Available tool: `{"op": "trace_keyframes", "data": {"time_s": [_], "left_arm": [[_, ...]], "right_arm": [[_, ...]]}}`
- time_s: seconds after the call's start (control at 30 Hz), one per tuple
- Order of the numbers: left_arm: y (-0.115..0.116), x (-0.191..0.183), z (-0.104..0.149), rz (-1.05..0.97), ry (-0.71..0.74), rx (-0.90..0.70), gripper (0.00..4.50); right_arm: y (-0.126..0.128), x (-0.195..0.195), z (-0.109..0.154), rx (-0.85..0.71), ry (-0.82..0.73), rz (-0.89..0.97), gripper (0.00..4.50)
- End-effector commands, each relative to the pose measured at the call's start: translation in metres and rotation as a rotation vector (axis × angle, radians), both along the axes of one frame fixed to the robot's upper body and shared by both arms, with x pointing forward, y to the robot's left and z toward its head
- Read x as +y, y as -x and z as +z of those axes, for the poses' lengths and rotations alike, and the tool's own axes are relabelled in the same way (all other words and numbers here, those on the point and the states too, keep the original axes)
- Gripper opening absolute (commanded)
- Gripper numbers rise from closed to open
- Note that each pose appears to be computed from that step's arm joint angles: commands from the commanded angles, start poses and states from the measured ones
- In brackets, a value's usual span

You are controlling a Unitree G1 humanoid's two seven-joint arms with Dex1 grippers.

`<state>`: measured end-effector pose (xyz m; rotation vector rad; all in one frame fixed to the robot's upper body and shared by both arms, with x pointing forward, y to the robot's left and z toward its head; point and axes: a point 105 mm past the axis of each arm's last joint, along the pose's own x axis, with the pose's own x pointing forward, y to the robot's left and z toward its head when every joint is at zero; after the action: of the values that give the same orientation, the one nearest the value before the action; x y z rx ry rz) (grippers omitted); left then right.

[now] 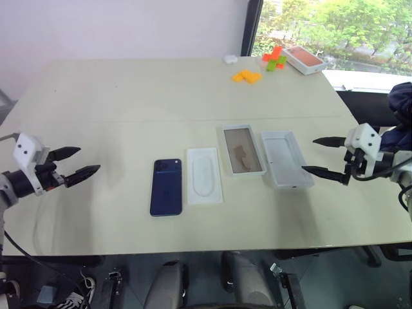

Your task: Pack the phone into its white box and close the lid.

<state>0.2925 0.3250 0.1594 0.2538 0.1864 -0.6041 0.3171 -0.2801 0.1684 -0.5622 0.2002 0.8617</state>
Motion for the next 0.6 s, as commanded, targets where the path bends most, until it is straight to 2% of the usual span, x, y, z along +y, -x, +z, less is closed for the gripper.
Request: {"op": "trace_keyframes", "data": {"time_s": [0.03,0.23,0.37,0.6], "left_arm": [[-0.007,-0.003,0.015,-0.012,-0.040,-0.056,4.44],[-0.010,-0.009,0.008,-0.009,-0.043,0.037,4.44],[-0.010,-0.022,0.011,-0.032,0.024,0.050,4.44],[-0.012,-0.034,0.009,-0.039,0.040,0.079,4.44]], "right_arm": [[0.001,-0.001,0.017,-0.058,0.014,0.004,4.44],[-0.005,0.009,0.019,-0.074,0.002,0.013,4.44],[-0.010,0.019,0.017,-0.091,-0.011,0.023,4.44],[-0.012,0.033,0.018,-0.126,-0.014,0.034,4.44]]}}
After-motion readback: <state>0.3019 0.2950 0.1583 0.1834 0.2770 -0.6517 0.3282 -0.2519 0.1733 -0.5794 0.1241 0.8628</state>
